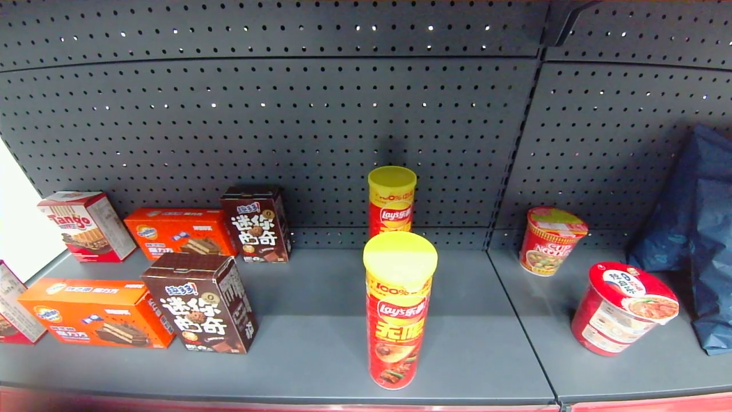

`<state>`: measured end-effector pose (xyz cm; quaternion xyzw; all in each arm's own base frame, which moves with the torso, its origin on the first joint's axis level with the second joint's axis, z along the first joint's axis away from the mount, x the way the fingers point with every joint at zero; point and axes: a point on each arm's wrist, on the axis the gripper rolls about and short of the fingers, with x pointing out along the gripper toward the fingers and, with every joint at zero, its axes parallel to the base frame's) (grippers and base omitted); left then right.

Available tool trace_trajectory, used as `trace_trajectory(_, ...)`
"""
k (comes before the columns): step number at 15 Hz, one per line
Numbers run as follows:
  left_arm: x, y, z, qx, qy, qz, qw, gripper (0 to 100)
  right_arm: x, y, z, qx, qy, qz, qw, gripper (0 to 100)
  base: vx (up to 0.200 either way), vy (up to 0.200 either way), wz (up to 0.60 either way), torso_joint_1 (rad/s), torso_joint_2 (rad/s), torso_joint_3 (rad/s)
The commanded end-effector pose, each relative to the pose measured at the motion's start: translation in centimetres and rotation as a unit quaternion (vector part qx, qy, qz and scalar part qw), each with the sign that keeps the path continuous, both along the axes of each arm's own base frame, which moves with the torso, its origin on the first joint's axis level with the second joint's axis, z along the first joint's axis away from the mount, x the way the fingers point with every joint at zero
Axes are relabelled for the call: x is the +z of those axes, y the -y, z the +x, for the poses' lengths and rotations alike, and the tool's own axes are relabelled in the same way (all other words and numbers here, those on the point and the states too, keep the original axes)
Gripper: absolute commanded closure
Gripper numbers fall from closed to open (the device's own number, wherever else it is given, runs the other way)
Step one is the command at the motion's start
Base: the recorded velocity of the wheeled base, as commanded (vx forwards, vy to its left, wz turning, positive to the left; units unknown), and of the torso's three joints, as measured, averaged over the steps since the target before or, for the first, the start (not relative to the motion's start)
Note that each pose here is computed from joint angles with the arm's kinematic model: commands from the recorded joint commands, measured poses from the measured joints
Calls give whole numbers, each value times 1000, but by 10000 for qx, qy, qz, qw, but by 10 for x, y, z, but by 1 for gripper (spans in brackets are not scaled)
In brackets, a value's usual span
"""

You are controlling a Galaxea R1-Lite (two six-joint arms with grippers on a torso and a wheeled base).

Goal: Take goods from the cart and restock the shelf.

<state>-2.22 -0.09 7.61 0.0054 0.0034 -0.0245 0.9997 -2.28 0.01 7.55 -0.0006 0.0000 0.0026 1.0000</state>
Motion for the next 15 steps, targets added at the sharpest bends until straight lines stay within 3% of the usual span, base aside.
trace_trajectory(1, 0, 0, 0, 7, 12, -1, 10000, 0, 0, 0, 0, 5, 0, -1, 10000, 0, 0, 0, 0, 0, 0, 0)
trace_trajectory(15, 0, 0, 0, -16, 5, 7, 10000, 0, 0, 0, 0, 5, 0, 6, 10000, 0, 0, 0, 0, 0, 0, 0)
